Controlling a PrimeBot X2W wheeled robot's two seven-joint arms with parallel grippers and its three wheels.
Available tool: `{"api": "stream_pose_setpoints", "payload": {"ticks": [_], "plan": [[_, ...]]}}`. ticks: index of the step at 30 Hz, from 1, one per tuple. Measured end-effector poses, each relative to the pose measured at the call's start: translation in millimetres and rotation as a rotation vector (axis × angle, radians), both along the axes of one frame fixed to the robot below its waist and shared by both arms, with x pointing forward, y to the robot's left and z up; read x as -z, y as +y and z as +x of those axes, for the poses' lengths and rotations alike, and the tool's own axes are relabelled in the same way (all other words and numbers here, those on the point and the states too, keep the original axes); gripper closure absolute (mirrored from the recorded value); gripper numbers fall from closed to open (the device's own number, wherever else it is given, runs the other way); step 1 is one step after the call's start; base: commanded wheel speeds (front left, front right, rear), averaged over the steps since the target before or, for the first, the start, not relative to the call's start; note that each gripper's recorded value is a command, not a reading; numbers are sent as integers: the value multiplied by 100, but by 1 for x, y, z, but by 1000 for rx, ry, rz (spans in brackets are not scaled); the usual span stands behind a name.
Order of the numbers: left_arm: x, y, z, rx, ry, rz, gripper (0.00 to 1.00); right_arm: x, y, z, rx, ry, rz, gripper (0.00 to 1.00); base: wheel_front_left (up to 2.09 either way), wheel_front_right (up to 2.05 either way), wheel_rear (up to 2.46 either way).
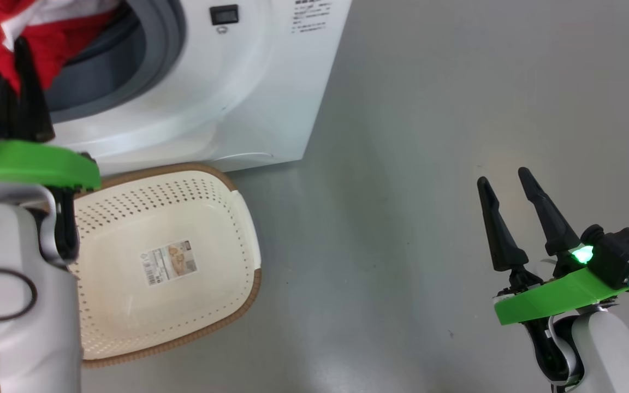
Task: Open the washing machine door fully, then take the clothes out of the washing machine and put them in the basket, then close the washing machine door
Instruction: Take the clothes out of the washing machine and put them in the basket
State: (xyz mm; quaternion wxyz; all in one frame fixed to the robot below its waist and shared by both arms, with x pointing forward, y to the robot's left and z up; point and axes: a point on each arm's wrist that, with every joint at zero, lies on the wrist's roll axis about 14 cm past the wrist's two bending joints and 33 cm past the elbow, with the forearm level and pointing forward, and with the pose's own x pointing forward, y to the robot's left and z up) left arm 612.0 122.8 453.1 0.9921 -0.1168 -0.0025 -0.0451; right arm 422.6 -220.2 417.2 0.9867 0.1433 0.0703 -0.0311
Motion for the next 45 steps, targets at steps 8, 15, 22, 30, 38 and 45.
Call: {"api": "stream_pose_setpoints", "payload": {"ticks": [8,15,22,30,38,45], "plan": [[-36,20,-25,-43,-117,-5,100,-6,6,3,-17,-20,10,0,0,0,0],[-63,32,-47,-64,-203,7,100,-6,11,-2,-27,-18,20,0,0,0,0],[-89,26,-62,-41,-291,-8,100,-7,14,0,-33,-22,22,0,0,0,0],[-114,29,-75,-67,-367,-25,100,-6,16,1,-40,-22,25,0,0,0,0],[-72,29,-78,-72,-239,-20,100,-3,17,2,-45,-16,26,0,0,0,0],[-4,26,-82,-64,-44,-20,100,7,18,4,-44,8,26,0,0,0,0]]}}
